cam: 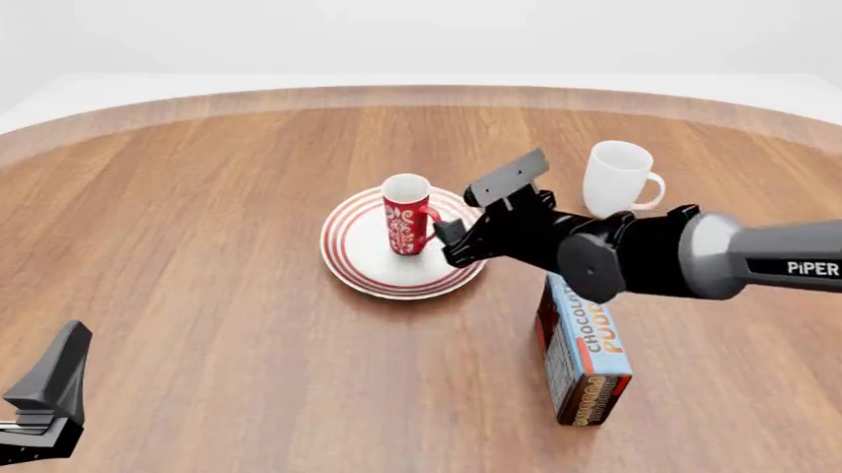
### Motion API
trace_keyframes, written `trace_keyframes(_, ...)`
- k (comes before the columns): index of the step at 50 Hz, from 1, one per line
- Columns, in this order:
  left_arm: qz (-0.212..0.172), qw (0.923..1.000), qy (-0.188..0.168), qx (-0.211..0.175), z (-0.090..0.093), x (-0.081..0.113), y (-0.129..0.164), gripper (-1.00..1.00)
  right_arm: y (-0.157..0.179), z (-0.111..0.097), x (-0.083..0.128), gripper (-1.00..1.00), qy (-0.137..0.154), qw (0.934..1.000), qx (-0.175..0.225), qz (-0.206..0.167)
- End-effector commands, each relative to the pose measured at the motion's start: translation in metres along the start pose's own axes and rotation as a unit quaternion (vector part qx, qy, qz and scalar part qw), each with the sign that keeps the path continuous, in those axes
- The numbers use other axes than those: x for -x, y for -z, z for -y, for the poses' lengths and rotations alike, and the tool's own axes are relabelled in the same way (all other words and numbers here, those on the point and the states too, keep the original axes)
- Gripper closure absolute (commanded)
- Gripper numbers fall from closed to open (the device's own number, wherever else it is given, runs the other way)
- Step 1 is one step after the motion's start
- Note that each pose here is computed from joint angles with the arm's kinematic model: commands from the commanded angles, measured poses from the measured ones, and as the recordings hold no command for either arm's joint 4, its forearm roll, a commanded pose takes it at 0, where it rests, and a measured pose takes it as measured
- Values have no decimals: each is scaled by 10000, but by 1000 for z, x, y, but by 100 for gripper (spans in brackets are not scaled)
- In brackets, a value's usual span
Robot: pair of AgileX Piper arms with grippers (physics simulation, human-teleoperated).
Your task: Pick up the red mug and put it on the plate
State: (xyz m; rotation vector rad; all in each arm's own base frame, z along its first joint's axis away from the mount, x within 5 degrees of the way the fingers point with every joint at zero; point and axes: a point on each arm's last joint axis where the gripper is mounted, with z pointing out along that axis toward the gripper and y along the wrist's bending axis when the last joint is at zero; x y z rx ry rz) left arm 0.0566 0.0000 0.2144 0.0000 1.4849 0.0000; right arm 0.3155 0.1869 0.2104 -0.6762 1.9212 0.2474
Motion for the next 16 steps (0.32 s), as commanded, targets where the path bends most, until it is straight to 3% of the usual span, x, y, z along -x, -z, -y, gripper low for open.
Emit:
trace_keyframes(1,0,10000,0,0,0,0,0,-100,36,-3,8,-100,37,9997,15,258)
trace_keyframes(16,0,10000,0,0,0,0,0,-100,93,-7,26,-100,141,9970,54,759)
